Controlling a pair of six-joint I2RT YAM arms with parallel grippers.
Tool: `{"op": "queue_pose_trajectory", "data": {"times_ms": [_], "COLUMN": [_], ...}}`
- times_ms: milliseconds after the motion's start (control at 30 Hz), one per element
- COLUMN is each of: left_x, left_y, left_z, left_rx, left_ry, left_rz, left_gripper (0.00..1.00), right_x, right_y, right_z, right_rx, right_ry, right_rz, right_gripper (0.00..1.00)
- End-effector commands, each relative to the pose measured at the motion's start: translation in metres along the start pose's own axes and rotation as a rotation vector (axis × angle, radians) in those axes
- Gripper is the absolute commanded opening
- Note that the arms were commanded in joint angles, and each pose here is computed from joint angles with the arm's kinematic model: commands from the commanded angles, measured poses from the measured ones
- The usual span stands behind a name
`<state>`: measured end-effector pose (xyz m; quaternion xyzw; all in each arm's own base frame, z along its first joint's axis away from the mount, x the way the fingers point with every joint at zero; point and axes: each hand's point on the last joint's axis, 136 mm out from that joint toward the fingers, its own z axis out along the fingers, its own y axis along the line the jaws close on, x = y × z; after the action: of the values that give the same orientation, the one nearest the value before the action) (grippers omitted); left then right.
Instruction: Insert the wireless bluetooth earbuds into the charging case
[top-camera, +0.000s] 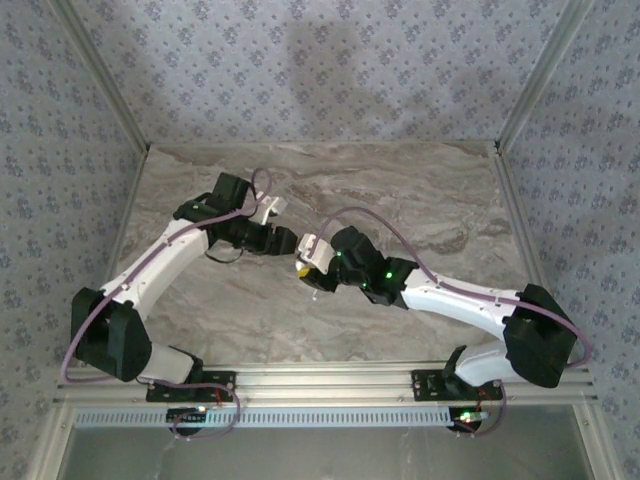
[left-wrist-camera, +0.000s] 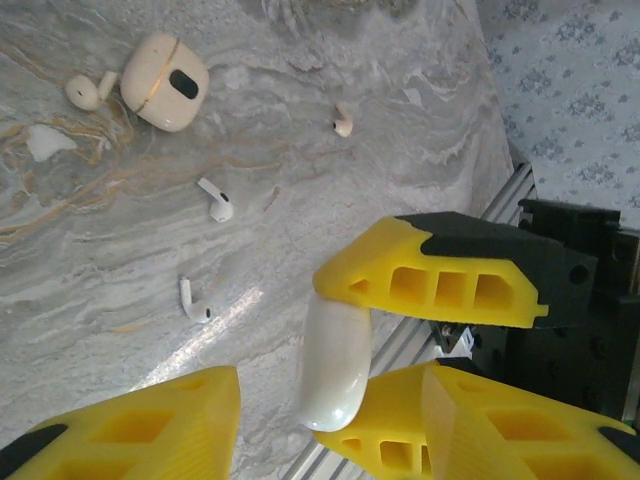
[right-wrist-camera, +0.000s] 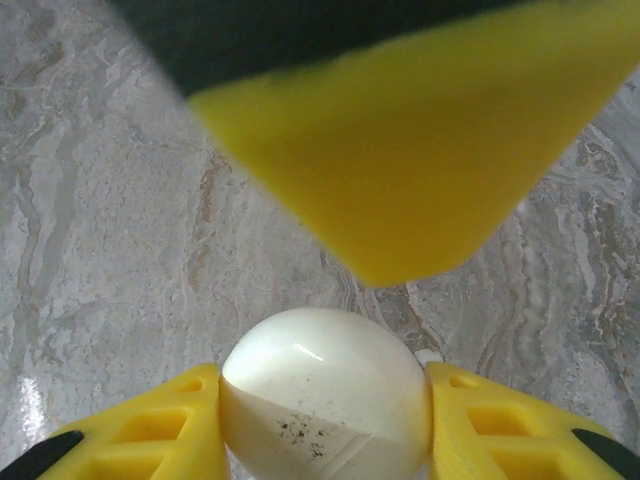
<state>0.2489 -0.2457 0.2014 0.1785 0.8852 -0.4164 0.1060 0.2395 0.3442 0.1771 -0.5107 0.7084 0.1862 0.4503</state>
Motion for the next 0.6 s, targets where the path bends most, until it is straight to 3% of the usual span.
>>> {"op": "queue_pose_trajectory", "data": {"times_ms": [0,367,567], "left_x": [0.006,0.014,0.014], "left_y": [-0.012,-0.014,-0.014], "left_z": [-0.001,0.012,0.016], "left_rx": [0.032,0.036,0.051], "left_ry": [0.038,0.09,0.106], "left_rz": [0.035,0.057,0.057], "left_gripper": [0.5,0.45,0.35], "right_x": [-0.03,-0.041,-0.043], "right_y": [-0.009,-0.005,-0.002], "right_z": [-0.009,-0.015,-0.014], "right_rx": [0.035,0.015,0.007], "right_ry": [-0.078,-0.12,-0.124], "right_rz": [-0.034,-0.031,-0.04], "right_gripper": [0.43,0.43,0.43]}}
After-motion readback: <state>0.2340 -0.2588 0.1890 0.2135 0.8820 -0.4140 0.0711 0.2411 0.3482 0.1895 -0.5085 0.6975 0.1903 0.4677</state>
